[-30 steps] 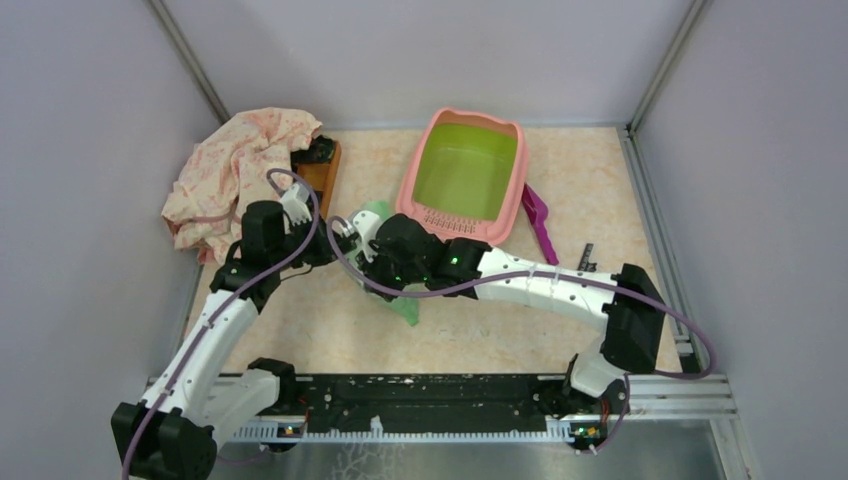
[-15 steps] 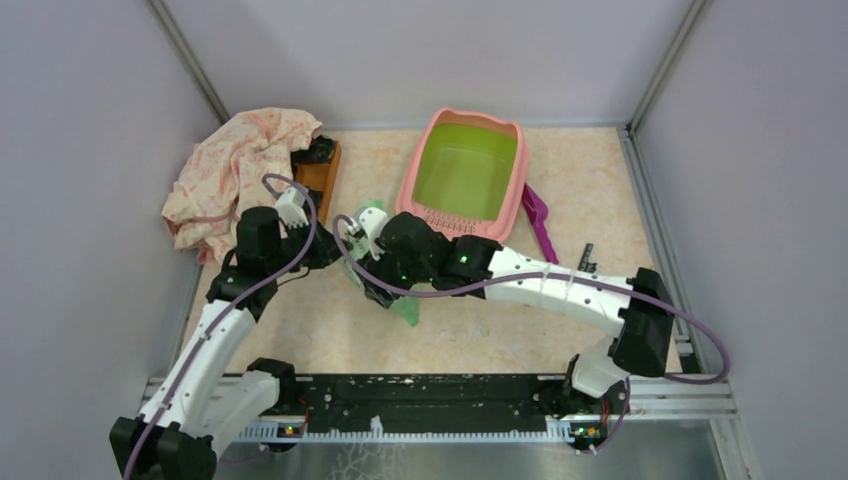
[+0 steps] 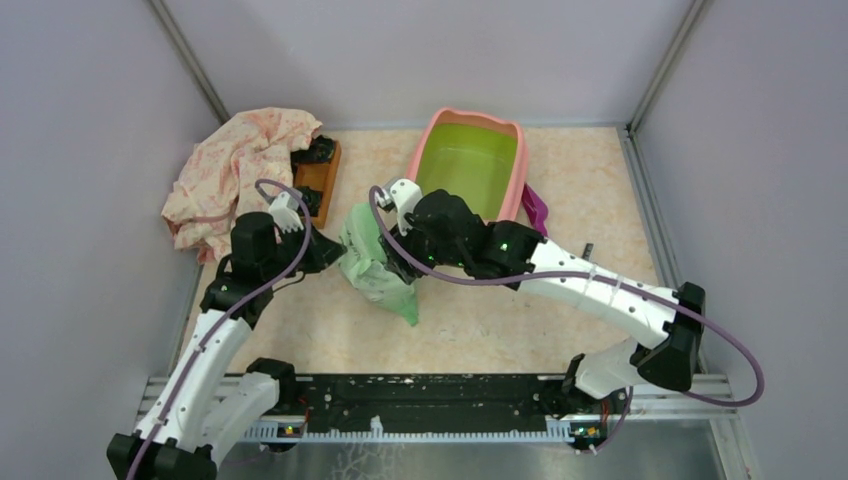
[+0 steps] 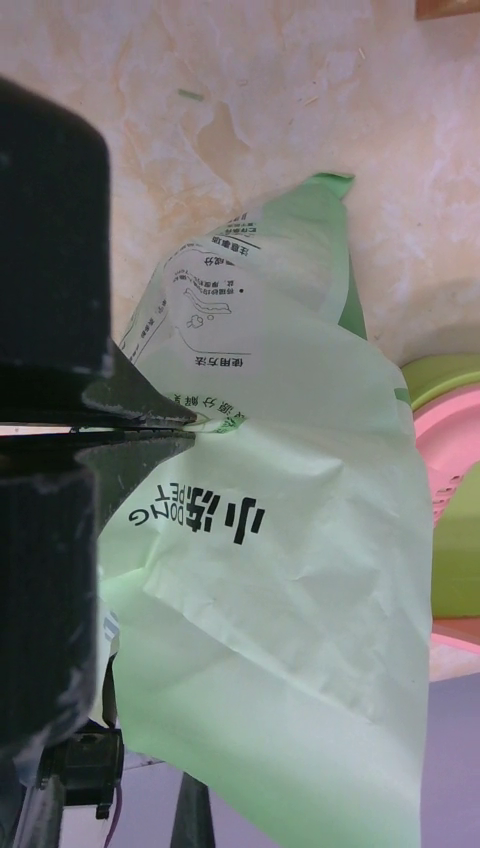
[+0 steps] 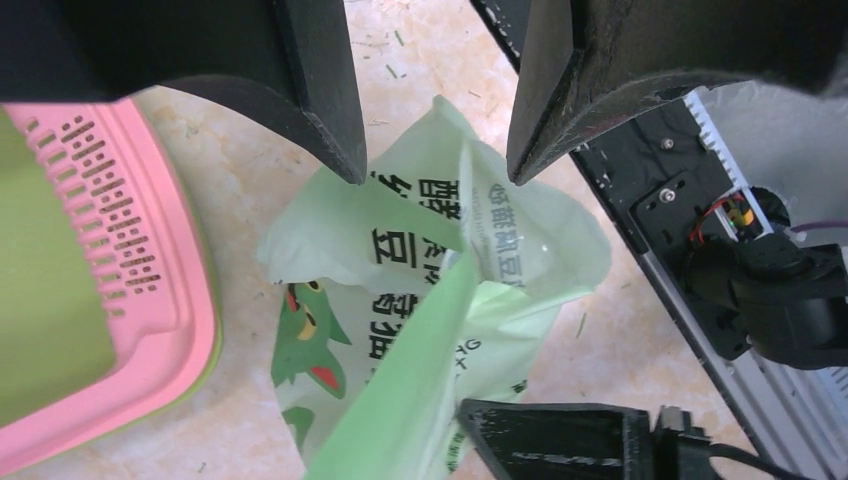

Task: Fill the litter box with clean litter
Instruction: Open the cat litter bag at the center of the board.

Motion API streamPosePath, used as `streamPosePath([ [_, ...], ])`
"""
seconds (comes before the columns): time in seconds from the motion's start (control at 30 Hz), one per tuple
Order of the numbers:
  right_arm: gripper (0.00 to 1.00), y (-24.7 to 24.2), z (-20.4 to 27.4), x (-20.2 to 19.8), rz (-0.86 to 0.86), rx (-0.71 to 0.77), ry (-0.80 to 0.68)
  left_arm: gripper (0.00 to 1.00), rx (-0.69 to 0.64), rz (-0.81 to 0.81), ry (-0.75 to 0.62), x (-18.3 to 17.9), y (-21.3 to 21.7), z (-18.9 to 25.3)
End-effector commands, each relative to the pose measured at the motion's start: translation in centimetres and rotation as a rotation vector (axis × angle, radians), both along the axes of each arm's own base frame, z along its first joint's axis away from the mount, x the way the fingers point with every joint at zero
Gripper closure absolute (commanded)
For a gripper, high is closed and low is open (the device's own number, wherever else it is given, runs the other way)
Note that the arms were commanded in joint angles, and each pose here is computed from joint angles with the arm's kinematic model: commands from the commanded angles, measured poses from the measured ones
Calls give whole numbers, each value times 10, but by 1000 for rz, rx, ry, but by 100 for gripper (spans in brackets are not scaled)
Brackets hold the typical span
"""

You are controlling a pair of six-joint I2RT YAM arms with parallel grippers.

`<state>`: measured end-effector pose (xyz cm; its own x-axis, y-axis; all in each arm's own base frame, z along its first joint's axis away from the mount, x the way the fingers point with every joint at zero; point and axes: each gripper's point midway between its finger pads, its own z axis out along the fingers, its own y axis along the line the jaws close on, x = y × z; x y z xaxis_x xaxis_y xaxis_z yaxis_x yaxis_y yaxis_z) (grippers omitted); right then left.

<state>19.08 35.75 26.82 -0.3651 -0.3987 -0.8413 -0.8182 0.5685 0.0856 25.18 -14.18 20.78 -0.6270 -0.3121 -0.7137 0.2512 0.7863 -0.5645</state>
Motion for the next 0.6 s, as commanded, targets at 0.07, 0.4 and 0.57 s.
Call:
streamPosePath([
  [0.07, 47, -2, 9, 13, -27, 49, 2, 100, -21, -17, -77, 0, -2, 28],
  [0.4, 43, 27, -22, 16, 41, -4, 70, 100, -47, -44, -119, 1, -8, 38],
  [0.57, 43, 33, -30, 20, 51, -30, 75, 100, -60, -59, -150, -1, -10, 46],
])
